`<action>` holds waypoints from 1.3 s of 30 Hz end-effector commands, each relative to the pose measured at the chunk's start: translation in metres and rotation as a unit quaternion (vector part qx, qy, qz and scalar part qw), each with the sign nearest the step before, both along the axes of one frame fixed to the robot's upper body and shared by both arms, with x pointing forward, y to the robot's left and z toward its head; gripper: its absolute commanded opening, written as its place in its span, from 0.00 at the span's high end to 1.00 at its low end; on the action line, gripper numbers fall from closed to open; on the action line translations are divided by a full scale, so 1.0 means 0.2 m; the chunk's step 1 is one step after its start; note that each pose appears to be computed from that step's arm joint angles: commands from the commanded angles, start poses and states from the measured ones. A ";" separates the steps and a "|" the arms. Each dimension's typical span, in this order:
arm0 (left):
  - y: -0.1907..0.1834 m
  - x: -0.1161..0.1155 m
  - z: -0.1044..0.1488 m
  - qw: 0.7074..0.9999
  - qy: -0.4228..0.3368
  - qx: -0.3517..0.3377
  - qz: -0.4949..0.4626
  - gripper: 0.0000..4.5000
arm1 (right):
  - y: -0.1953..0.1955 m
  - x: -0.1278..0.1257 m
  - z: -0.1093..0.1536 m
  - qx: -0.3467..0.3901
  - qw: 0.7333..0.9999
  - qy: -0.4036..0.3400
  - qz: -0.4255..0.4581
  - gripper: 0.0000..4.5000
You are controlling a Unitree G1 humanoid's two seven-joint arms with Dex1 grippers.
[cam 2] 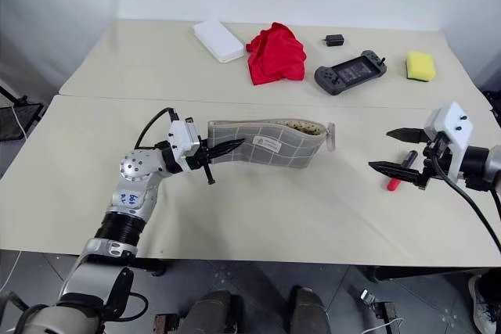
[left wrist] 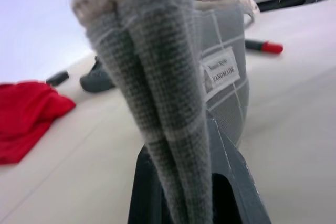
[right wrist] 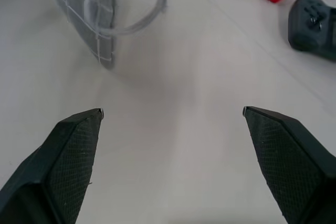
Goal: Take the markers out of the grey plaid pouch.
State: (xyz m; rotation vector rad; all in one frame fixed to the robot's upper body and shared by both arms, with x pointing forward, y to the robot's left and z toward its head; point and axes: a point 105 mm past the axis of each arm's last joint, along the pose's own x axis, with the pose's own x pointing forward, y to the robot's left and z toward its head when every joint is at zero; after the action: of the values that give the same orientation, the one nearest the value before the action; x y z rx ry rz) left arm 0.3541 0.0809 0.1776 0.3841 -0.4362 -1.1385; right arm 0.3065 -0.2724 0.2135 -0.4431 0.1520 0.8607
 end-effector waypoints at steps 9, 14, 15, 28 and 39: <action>-0.08 -0.09 -0.01 0.998 -0.047 -0.023 -0.045 1.00 | 0.36 -0.16 0.24 -0.077 0.974 -0.096 0.188 0.10; -0.12 -0.13 -0.08 0.997 -0.051 0.000 -0.065 1.00 | 0.38 -0.18 0.25 -0.069 0.975 -0.091 0.190 0.42; -0.13 -0.13 -0.09 0.997 -0.048 0.002 -0.067 1.00 | 0.39 -0.18 0.26 -0.059 0.975 -0.092 0.195 0.51; -0.22 -0.15 -0.14 0.994 -0.042 0.015 -0.096 1.00 | 0.48 -0.12 0.07 -0.122 0.973 -0.049 0.189 0.99; -0.23 -0.15 -0.15 0.995 -0.037 0.015 -0.096 1.00 | 0.57 0.00 -0.10 -0.169 0.977 -0.029 0.131 0.99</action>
State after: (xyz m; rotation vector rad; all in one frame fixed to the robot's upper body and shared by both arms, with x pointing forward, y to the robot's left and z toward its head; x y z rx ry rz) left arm 0.3238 0.0364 0.1408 0.4149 -0.5008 -1.3296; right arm 0.3044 -0.1644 0.1846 -0.7600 0.2269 1.1057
